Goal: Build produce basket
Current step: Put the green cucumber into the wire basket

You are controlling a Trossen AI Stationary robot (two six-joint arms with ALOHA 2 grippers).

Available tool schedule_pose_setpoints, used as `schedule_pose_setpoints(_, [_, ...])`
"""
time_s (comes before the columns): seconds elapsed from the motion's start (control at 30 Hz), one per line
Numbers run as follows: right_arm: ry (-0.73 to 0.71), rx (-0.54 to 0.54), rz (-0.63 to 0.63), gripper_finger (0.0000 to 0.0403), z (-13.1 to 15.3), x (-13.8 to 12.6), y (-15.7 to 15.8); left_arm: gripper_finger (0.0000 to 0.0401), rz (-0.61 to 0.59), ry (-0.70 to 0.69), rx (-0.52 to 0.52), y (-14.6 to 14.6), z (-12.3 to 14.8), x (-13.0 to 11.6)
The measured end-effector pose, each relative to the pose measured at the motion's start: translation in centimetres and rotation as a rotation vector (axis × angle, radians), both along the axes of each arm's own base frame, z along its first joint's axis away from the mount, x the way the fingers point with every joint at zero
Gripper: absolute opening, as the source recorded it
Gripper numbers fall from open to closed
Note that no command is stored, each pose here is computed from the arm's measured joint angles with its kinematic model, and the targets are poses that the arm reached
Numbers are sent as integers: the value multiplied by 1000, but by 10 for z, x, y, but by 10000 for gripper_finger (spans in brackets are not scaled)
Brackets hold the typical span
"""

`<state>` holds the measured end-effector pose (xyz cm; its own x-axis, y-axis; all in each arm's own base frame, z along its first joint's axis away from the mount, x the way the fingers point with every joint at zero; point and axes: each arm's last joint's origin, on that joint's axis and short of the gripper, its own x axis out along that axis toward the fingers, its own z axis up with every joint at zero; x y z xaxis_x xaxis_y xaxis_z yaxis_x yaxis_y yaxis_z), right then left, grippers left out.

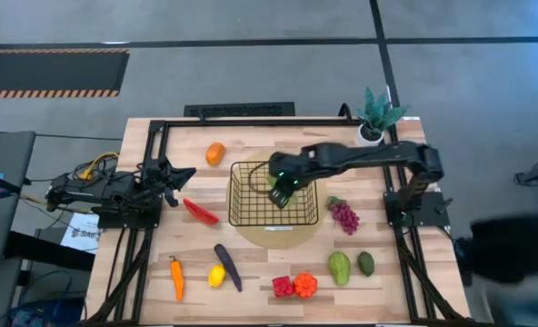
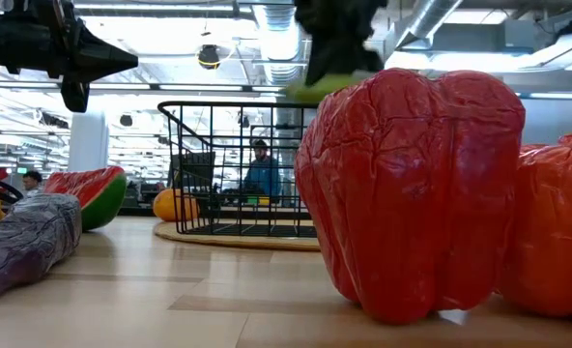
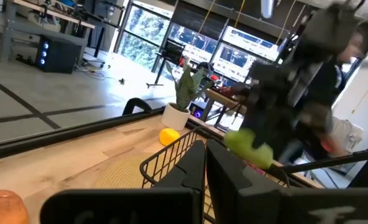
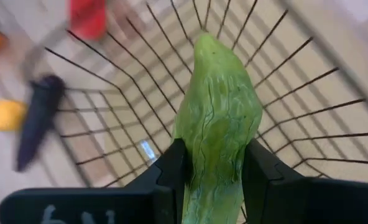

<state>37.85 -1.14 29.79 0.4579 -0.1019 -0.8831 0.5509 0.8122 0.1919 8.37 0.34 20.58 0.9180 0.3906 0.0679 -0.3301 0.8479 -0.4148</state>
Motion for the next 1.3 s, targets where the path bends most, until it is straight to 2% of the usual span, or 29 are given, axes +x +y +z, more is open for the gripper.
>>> schedule_pose_setpoints(0.33, [218,7,30,107,-72,28,0,0,-3,12,2,0,-1,0])
schedule_pose_setpoints(0.57, [341,3,55,107,-110,36,0,0,-6,30,5,0,-3,0])
schedule_pose_setpoints(0.7, [363,-1,72,107,-118,37,0,0,-9,35,-1,0,-4,0])
schedule_pose_setpoints(0.97, [333,-12,101,108,-113,38,0,0,-9,36,-2,0,-4,0])
schedule_pose_setpoints(1.0, [332,-13,104,116,-113,38,0,0,-9,36,-2,0,-4,0])
schedule_pose_setpoints(1.17, [336,-13,109,215,-113,38,1,0,-9,34,-5,0,-4,0])
schedule_pose_setpoints(1.23, [336,-13,108,231,-113,38,1,0,-9,34,-5,0,-4,0])
schedule_pose_setpoints(1.3, [338,-13,108,231,-113,38,1,0,-9,34,-5,0,-4,0])
